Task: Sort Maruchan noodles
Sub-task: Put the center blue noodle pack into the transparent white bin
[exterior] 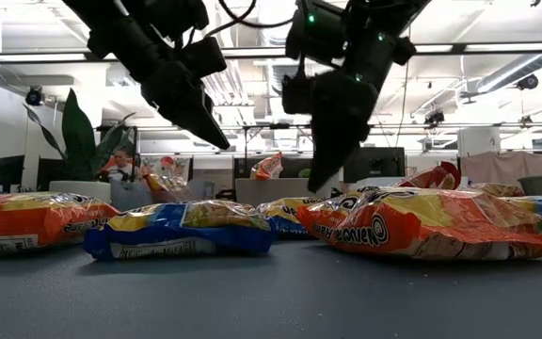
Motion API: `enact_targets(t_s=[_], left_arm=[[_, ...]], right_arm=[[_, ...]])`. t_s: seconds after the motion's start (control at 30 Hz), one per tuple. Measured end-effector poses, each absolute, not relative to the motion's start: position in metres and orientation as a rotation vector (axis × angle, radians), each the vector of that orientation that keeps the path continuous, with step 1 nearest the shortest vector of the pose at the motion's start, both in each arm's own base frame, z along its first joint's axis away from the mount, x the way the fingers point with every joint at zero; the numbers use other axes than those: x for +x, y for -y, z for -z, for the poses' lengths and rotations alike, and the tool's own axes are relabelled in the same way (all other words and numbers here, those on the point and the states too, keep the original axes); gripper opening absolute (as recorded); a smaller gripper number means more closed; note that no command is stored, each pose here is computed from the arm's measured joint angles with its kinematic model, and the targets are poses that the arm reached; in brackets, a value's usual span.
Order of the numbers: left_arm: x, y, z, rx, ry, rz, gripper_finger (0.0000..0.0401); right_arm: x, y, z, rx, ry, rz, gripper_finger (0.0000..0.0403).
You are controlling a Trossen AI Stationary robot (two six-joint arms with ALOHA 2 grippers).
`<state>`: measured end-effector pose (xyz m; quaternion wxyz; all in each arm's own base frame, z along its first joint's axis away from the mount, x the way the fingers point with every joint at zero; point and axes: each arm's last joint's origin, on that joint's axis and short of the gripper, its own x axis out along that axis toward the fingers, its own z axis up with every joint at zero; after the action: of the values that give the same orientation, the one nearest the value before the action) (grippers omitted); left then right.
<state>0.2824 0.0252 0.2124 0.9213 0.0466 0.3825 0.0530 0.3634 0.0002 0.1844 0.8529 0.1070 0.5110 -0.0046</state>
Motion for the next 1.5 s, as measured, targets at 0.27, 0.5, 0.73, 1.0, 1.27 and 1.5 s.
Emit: enact_targets(t_s=[0.27,0.5,0.73,1.0,1.27,1.5], left_arm=[[0.283,-0.025,-0.213,0.096,-0.775,-0.109,0.0178],[0.285,-0.025,-0.215,0.096,-0.752,-0.111,0.0178],[0.285,-0.025,-0.214,0.093,-0.753,-0.112,0.0178],[0.283,-0.025,-0.21,0.058,-0.744,-0.122,0.0178],[0.283,-0.025,-0.195,0.063,-0.604,-0.128,0.0178],[0.295,-0.029,-0.177,0.075,-0.562,-0.138,0.0158]], right_arm=[[0.368,-0.013,-0.188,0.277,-1.043,-0.113,0.0009],[0.371,-0.003,-0.163,0.294,-1.09,-0.073,0.0009],[0.375,0.027,-0.173,0.068,-1.008,0.231,0.0009],[0.363,0.029,-0.211,0.112,-0.926,0.23,0.0009],[0.34,0.027,-0.205,0.259,-0.954,0.281,0.0009],[0.308,0.047,-0.187,0.363,-0.951,0.51,0.0009]])
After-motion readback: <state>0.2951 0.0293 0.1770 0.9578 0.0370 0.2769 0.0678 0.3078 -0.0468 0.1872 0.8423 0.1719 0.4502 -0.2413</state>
